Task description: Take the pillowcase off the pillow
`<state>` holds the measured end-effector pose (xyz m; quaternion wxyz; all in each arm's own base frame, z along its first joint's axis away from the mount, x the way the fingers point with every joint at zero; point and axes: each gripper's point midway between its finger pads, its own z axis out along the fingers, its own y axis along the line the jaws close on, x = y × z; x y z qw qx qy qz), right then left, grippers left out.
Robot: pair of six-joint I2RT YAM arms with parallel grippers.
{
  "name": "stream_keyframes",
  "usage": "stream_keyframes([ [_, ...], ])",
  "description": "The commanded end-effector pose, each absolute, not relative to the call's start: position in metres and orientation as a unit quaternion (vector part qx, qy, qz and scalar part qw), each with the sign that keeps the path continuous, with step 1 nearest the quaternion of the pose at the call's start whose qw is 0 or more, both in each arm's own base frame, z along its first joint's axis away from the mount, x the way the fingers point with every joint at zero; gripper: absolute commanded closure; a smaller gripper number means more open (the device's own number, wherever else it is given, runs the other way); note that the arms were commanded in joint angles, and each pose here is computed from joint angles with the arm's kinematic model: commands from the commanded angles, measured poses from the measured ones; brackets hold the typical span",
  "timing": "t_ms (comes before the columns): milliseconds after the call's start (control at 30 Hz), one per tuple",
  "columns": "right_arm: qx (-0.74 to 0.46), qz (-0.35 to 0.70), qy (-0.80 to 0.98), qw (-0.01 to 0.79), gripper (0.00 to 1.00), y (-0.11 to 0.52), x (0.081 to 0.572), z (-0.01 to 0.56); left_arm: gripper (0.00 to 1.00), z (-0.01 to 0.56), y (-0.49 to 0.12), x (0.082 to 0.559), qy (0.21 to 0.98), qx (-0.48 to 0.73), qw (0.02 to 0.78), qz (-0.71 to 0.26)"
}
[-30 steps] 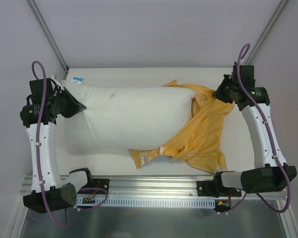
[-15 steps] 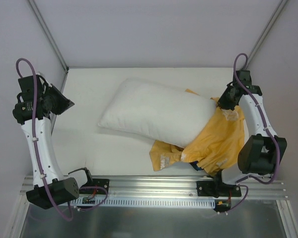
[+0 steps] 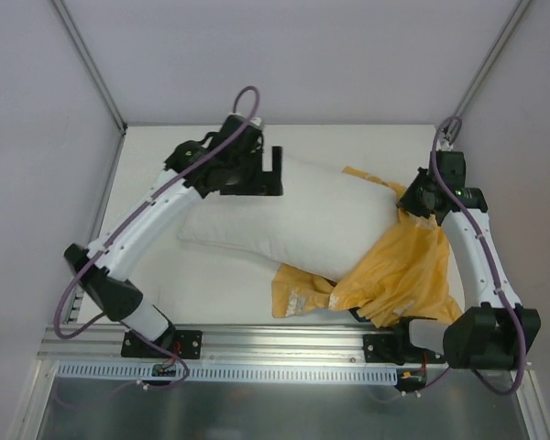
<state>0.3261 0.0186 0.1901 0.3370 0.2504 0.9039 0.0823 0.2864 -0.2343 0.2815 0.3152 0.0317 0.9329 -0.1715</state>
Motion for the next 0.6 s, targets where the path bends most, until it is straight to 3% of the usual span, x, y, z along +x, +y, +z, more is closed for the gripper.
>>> stream_keyframes([
  [0,0.294,0.072,0.888,0.345,0.79,-0.002,0.298,0.187,0.01,0.286,-0.286,0.295,0.926,0.077,0.334,-0.160],
  [33,0.295,0.075,0.883,0.357,0.64,-0.004,0.291,0.192,0.01,0.284,-0.306,0.286,0.924,0.107,0.328,-0.164],
  [67,0.302,0.073,0.885,0.346,0.31,-0.008,0.282,0.184,0.01,0.282,-0.326,0.291,0.923,0.121,0.326,-0.166],
  [167,0.297,0.069,0.887,0.347,0.02,-0.009,0.265,0.187,0.01,0.272,-0.371,0.288,0.917,0.166,0.317,-0.173],
  [467,0.277,0.110,0.898,0.324,0.00,0.011,0.244,0.166,0.01,0.184,-0.427,0.283,0.937,0.209,0.219,-0.172],
  [533,0.275,0.123,0.902,0.310,0.17,0.016,0.242,0.157,0.08,0.166,-0.423,0.279,0.946,0.200,0.188,-0.170],
  [567,0.274,0.128,0.900,0.314,0.26,0.018,0.244,0.156,0.20,0.163,-0.418,0.285,0.949,0.191,0.187,-0.167],
])
